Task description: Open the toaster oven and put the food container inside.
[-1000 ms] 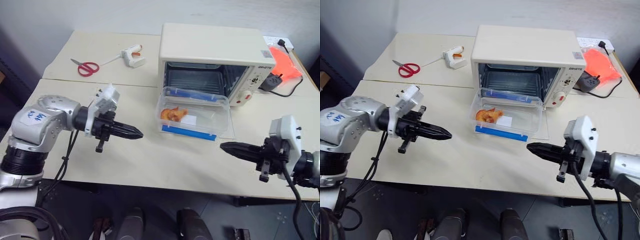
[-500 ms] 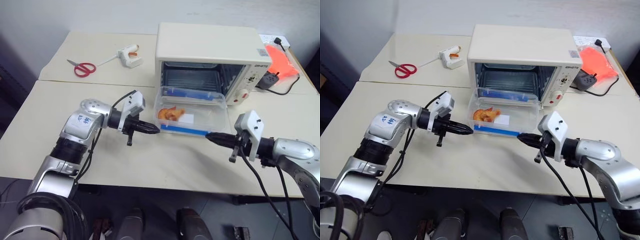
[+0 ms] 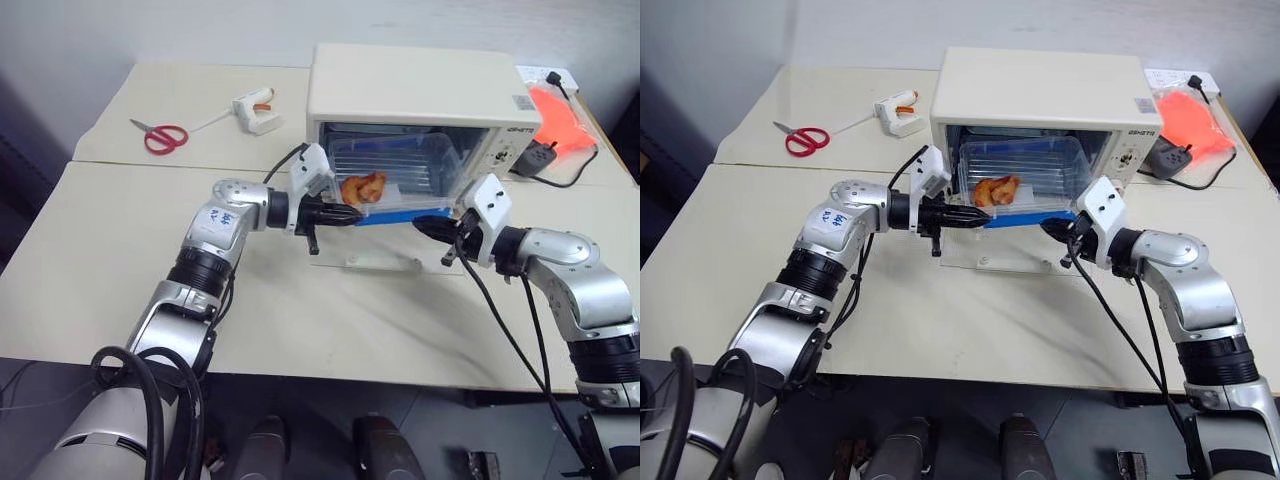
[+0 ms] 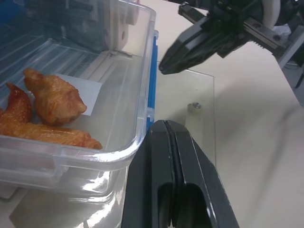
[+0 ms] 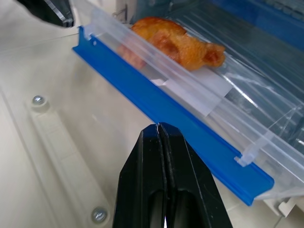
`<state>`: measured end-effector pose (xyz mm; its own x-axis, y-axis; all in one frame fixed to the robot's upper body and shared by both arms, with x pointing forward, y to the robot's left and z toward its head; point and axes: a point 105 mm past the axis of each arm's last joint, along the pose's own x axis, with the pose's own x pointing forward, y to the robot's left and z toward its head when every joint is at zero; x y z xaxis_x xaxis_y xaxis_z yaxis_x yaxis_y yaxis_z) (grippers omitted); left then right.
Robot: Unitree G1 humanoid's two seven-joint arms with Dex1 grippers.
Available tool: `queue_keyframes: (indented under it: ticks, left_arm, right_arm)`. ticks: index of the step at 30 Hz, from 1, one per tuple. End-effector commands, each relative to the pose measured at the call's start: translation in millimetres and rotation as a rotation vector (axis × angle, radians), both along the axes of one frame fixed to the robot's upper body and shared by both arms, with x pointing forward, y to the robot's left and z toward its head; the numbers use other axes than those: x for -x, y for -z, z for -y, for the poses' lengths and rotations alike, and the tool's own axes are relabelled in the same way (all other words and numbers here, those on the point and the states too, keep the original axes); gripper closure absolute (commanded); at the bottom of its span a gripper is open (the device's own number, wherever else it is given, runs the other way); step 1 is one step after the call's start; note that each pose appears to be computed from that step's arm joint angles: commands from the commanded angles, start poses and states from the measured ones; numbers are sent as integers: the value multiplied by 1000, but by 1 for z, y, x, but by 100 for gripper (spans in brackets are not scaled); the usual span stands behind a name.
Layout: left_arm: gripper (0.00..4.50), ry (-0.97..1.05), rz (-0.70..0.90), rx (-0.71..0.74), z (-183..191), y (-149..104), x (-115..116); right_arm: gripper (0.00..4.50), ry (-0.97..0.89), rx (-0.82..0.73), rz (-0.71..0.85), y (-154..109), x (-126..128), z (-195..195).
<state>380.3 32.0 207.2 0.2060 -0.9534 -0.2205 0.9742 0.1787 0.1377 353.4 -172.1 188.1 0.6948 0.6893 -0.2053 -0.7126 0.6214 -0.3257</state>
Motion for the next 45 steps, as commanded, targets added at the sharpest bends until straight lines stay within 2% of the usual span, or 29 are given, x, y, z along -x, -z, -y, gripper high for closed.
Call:
queue_keyframes:
  ticks: [1,4,8,12,16,19,22,25,28,32,37,39,40,45]
  left_arm:
    - [450,46,39,6,-2,-10,11]
    - [450,59,18,8,-4,-10,18]
    - [450,5,38,-3,-5,-7,13]
    - [450,-172,106,3,-1,-10,-17]
    - [450,-427,189,51,0,-29,-56]
    - [450,-516,202,119,1,-44,-69]
    - [450,-498,212,155,7,-51,-68]
    - [450,-379,186,178,15,-50,-52]
    - [450,-237,166,183,14,-48,-27]
    - [450,-135,128,191,-6,-54,6]
    - [450,-104,94,183,-37,-65,32]
    - [450,-128,87,171,-50,-65,36]
    - [413,-140,70,172,-57,-65,38]
    - [274,-50,40,151,-69,-64,65]
  right_arm:
    - [445,5,21,49,-11,3,10]
    - [445,17,45,72,-15,0,15]
    - [445,17,32,92,-20,-10,9]
    - [445,27,32,152,-23,-29,-8]
    - [445,149,-33,243,-41,-57,-10]
    - [445,156,-45,255,-44,-62,-11]
    - [445,118,-31,254,-43,-57,-14]
    - [445,93,-35,244,-42,-49,-12]
    - [445,72,-32,231,-41,-37,-5]
    - [445,83,-3,219,-43,-18,14]
    - [445,104,24,157,-40,14,38]
    - [409,100,12,110,-36,30,43]
    - [390,91,14,86,-32,39,43]
    - [226,88,34,-5,-15,70,42]
